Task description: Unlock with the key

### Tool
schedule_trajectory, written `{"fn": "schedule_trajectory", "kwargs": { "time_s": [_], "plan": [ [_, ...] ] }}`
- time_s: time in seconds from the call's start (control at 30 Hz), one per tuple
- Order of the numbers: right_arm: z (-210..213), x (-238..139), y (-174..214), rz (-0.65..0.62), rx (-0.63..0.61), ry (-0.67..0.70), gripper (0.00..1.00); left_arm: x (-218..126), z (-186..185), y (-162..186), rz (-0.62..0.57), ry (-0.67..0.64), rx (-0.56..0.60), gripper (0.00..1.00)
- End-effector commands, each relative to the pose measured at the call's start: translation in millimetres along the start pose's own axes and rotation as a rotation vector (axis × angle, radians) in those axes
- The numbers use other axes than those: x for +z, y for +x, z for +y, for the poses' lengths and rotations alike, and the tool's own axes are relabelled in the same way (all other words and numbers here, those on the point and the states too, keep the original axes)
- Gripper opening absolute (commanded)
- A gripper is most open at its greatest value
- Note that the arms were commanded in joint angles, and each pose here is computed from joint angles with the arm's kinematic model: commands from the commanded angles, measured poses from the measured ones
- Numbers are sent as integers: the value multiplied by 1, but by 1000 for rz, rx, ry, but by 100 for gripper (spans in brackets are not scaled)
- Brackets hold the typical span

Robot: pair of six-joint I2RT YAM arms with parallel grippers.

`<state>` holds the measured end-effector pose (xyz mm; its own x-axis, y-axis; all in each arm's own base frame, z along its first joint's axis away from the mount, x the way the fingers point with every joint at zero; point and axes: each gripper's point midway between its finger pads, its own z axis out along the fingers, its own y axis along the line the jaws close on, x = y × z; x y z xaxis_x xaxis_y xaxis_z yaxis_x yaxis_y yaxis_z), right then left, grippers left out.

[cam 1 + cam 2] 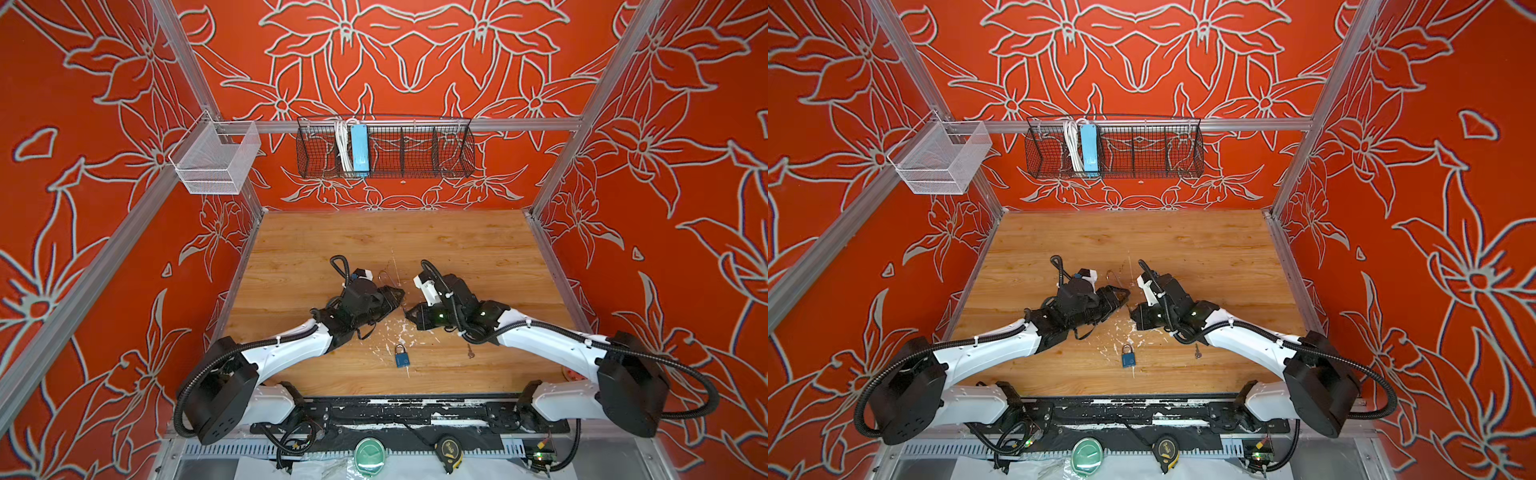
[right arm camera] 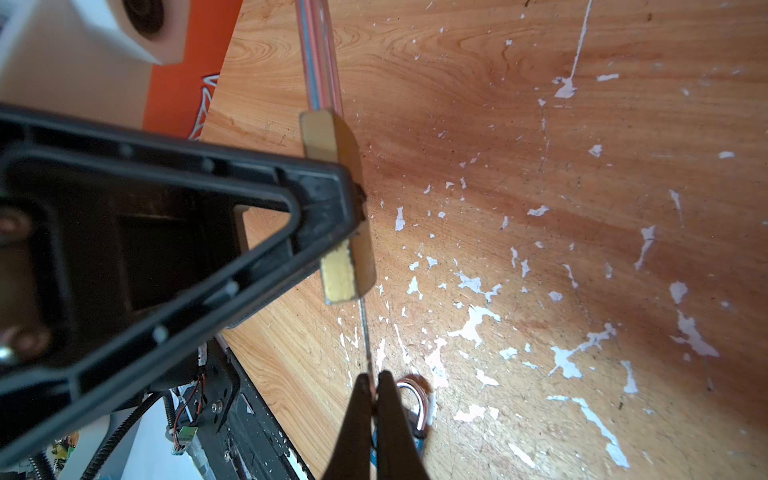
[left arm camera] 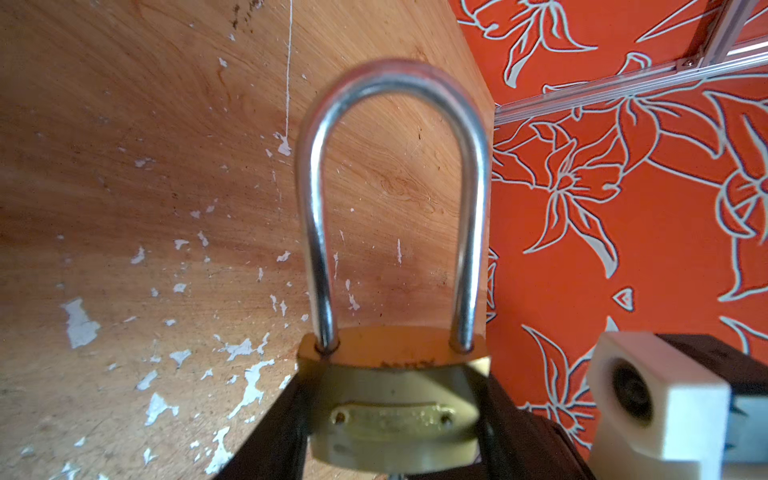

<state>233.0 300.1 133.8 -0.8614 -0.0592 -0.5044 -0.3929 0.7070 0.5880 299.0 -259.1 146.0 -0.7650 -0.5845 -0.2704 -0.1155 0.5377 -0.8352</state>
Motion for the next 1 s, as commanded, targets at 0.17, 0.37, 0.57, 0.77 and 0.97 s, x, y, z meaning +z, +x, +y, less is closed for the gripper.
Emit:
{"fn": "schedule_trajectory", "kwargs": {
  "time_s": [0.17,0.37,0.57,0.77,0.97],
  "plan": [
    [17,-2,-14,-36,-3,-37,0,-9,-31,-9,-40,117,5,0],
    [16,-4,-19,-58,2,-21,0,-11,-28,-7,-40,117,4,0],
    [21,-2,-24,-56,17,-38,0,-10,-24,-6,-40,112,9,0],
    [25,-1,-29,-77,35,-56,0,-10,-24,0,-36,122,32,0],
    [22,-7,-35,-106,26,-29,0,-16,-24,1,-43,129,52,0]
  ]
}}
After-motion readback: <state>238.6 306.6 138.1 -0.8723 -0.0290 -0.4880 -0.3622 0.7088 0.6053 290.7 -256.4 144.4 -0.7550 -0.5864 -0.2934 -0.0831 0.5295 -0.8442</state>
